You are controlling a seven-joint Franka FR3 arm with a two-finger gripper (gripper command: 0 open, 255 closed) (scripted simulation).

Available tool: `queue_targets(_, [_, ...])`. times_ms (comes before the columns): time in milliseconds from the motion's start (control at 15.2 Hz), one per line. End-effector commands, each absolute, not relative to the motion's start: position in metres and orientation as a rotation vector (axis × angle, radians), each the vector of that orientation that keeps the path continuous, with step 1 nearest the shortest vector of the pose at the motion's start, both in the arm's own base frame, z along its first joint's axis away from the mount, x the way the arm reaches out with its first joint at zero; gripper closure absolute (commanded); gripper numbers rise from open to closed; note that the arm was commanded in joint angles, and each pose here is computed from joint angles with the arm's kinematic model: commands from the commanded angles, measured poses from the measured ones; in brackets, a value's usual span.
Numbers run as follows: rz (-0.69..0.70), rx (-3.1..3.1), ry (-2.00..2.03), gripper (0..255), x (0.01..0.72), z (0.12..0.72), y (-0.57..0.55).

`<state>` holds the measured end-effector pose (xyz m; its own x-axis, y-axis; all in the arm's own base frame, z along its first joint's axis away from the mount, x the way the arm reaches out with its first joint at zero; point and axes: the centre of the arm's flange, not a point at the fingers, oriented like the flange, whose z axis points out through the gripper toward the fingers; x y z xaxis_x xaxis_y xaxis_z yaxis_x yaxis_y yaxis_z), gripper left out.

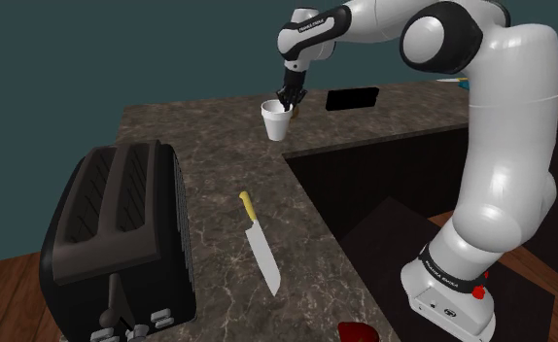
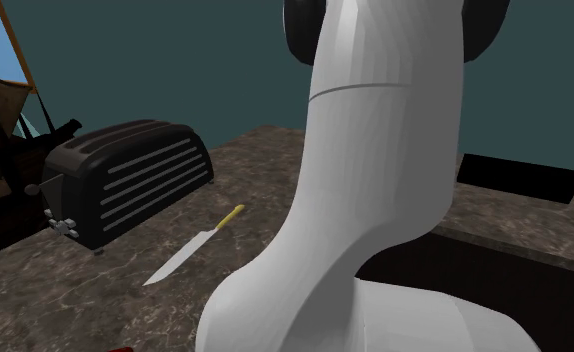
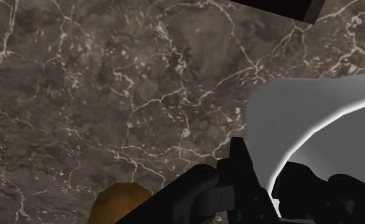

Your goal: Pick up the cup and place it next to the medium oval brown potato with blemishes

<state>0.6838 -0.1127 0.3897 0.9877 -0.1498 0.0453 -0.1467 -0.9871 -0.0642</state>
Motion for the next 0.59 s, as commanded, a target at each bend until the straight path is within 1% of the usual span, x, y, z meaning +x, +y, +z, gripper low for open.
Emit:
queue_targets(0, [-0.079,-3.071,0.229,255,0.6834,0.3804,-0.1128])
queue_targets(528, [-0.079,-3.071,0.229,255,0.6834,0.3790,-0.1128])
